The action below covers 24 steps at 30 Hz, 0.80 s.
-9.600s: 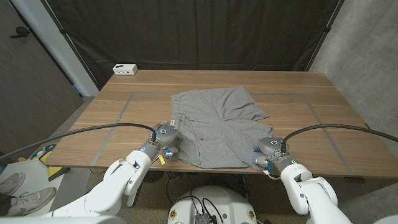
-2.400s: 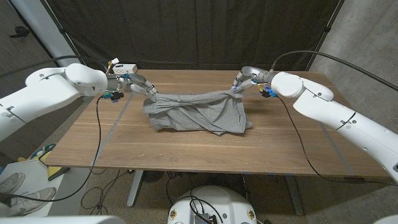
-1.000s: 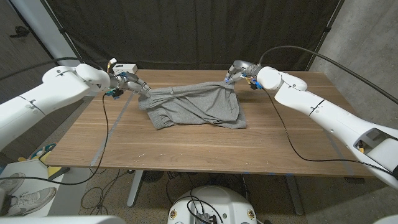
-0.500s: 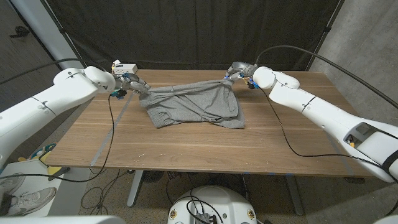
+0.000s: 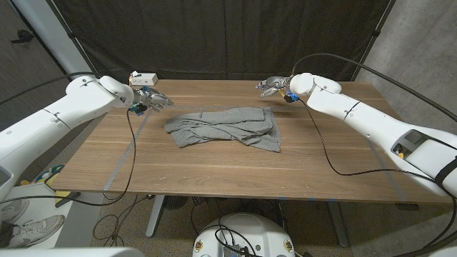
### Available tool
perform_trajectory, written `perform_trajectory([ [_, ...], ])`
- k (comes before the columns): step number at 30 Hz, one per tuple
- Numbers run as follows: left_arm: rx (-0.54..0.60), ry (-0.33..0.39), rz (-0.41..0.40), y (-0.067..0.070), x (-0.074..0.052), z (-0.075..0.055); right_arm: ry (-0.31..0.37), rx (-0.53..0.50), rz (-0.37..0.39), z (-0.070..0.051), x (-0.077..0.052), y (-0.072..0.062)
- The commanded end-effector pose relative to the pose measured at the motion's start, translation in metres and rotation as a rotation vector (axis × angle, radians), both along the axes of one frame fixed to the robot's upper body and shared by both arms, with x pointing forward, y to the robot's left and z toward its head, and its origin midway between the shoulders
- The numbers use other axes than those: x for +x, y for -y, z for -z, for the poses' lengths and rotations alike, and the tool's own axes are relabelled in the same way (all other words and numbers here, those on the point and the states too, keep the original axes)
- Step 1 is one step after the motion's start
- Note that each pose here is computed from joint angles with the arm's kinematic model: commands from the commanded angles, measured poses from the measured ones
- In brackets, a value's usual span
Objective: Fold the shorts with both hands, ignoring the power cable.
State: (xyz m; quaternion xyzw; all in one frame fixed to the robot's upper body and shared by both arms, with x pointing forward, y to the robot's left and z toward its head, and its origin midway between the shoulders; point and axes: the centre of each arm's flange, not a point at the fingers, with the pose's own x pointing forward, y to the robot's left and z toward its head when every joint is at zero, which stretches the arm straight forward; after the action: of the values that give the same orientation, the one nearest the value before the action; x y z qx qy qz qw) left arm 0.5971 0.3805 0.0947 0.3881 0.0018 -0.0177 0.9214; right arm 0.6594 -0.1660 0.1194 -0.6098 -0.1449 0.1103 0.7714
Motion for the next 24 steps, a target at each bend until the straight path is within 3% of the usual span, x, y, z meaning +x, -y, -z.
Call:
perform_trajectory([
  [1,-0.102,0.191,0.048,0.000,-0.013,0.006,0.248,-0.002,0.014,0.013,-0.039,0.004],
  [8,-0.130,0.293,0.127,0.008,-0.022,0.012,0.336,0.085,0.004,0.028,-0.055,0.007],
  [13,-0.157,0.360,0.175,0.014,-0.027,0.020,0.369,0.094,0.021,0.039,-0.061,0.006],
  [24,-0.166,0.479,0.198,0.024,-0.049,0.035,0.444,0.165,-0.006,0.062,-0.078,0.003],
])
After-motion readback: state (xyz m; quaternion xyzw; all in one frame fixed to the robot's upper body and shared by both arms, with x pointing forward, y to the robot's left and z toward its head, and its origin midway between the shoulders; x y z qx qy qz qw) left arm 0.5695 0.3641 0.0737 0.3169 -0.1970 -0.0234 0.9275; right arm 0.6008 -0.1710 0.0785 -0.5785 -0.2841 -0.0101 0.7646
